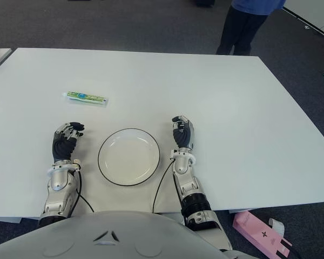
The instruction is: Put the toothpaste on the table into the plate.
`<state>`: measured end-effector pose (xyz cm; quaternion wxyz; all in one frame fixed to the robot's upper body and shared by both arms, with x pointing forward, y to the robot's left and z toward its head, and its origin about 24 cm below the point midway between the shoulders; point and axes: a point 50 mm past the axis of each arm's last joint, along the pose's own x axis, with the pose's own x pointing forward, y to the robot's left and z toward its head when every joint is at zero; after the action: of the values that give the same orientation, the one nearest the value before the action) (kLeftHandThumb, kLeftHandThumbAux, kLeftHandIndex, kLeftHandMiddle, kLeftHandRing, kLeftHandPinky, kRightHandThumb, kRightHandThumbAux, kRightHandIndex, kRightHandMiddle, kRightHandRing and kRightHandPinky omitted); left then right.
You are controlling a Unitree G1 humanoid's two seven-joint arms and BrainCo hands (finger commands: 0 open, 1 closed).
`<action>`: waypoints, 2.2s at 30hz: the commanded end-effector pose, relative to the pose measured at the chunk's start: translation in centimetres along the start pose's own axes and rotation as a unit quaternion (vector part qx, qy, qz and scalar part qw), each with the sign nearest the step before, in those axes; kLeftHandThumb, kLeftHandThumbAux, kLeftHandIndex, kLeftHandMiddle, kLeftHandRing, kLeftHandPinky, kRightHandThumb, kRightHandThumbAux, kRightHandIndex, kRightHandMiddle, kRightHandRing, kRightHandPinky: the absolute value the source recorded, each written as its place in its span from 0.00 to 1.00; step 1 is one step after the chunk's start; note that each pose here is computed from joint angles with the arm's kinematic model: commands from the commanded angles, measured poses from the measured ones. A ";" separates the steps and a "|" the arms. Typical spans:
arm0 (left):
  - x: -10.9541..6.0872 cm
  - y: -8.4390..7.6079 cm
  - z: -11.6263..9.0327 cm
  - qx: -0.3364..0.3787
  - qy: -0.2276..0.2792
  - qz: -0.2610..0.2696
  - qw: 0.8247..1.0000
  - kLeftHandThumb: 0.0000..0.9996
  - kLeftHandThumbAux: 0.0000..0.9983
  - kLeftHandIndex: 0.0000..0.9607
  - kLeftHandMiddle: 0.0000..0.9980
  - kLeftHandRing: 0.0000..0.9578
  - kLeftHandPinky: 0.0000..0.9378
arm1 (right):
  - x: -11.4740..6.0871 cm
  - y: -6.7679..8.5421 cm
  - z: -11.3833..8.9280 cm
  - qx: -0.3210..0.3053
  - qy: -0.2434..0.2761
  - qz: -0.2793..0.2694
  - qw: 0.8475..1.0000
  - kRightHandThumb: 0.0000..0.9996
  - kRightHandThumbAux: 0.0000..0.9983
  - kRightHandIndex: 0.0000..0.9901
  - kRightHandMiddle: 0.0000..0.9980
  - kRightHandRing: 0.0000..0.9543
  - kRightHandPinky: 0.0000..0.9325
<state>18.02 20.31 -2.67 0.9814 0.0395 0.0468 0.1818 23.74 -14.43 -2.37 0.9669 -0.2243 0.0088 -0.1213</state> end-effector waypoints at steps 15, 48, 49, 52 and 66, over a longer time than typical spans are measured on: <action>2.9 1.3 1.8 0.250 -0.062 0.003 0.966 0.72 0.73 0.44 0.45 0.43 0.41 | -0.3 0.4 -0.5 0.002 0.014 0.006 1.000 0.84 0.69 0.43 0.46 0.47 0.47; 13.7 3.1 7.5 0.598 -0.178 -0.050 0.780 0.49 0.68 0.27 0.27 0.26 0.29 | -0.3 0.4 -0.8 0.007 0.024 -0.001 1.000 0.84 0.69 0.45 0.45 0.45 0.45; 14.1 3.1 7.6 0.604 -0.173 -0.053 0.776 0.46 0.67 0.25 0.25 0.25 0.28 | -0.3 0.4 -0.8 0.007 0.025 0.000 1.000 0.84 0.69 0.44 0.45 0.45 0.45; 14.7 2.9 7.8 0.614 -0.168 -0.057 0.769 0.40 0.60 0.16 0.20 0.21 0.25 | -0.3 0.4 -0.8 0.007 0.027 0.000 1.000 0.84 0.69 0.45 0.45 0.45 0.44; 16.3 1.3 8.2 0.680 -0.180 -0.091 0.705 0.43 0.32 0.00 0.01 0.02 0.10 | -0.4 0.3 -0.7 0.007 0.027 -0.008 1.000 0.84 0.69 0.45 0.45 0.44 0.44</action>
<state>33.44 27.20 4.75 0.7054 0.7085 -0.0142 0.0168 23.95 -14.16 -2.36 0.9688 -0.2084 0.0097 -0.1338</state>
